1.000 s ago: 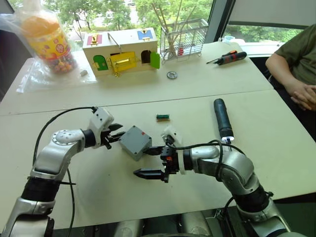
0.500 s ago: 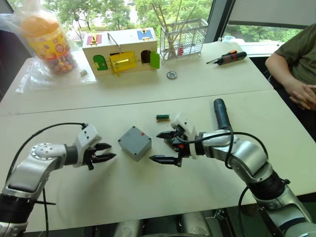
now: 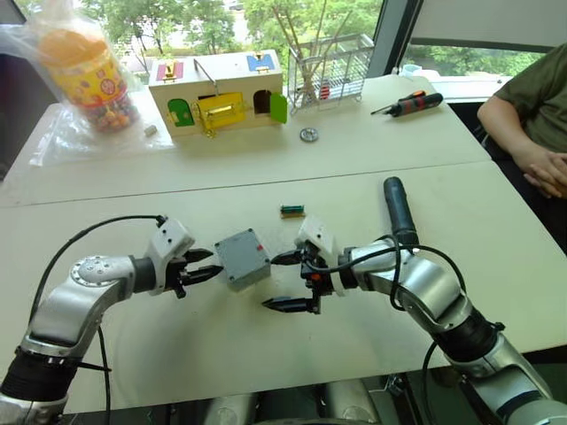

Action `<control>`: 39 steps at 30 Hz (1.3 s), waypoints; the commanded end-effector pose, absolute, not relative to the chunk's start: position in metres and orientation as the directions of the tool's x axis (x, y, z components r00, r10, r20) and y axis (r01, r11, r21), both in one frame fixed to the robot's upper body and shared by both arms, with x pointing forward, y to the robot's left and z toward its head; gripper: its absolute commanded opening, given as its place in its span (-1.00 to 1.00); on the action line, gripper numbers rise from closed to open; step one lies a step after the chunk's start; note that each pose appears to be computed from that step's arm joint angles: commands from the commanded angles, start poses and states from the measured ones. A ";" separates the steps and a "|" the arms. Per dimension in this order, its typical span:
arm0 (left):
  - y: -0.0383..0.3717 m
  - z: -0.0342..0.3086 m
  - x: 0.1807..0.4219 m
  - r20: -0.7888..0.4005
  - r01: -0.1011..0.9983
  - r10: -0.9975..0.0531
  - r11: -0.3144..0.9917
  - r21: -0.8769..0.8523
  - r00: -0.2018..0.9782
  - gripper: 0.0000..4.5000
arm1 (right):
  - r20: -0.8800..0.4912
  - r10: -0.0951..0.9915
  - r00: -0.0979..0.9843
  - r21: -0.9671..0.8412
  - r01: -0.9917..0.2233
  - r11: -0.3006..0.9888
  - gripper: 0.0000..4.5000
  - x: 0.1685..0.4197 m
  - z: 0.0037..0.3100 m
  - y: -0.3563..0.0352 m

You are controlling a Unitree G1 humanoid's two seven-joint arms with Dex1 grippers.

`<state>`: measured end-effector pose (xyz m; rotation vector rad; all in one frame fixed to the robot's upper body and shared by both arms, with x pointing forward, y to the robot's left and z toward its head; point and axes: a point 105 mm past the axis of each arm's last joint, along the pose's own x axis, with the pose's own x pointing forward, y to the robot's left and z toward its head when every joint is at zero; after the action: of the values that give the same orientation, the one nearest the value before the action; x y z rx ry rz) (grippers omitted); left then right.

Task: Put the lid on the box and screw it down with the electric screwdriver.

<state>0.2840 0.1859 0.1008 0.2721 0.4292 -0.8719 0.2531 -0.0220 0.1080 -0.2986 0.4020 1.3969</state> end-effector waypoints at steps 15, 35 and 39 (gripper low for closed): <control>0.183 0.173 0.291 -0.360 0.854 -0.782 0.511 0.094 0.508 -0.04 | -0.244 0.893 0.377 -0.106 -0.926 0.362 0.98 0.317 0.175 -0.065; 0.161 0.173 0.284 -0.315 0.835 -0.778 0.541 0.105 0.543 -0.04 | -0.261 0.856 0.447 -0.209 -0.892 0.402 -0.16 0.394 0.139 -0.046; 0.164 0.171 0.285 -0.316 0.824 -0.766 0.558 0.105 0.559 -0.04 | -0.269 0.851 0.452 -0.209 -0.890 0.406 -0.16 0.398 0.136 -0.045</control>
<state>0.2857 0.1635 0.1595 0.2251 0.3003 -0.9548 0.3934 -0.0497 0.1177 -0.3246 0.1927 1.0976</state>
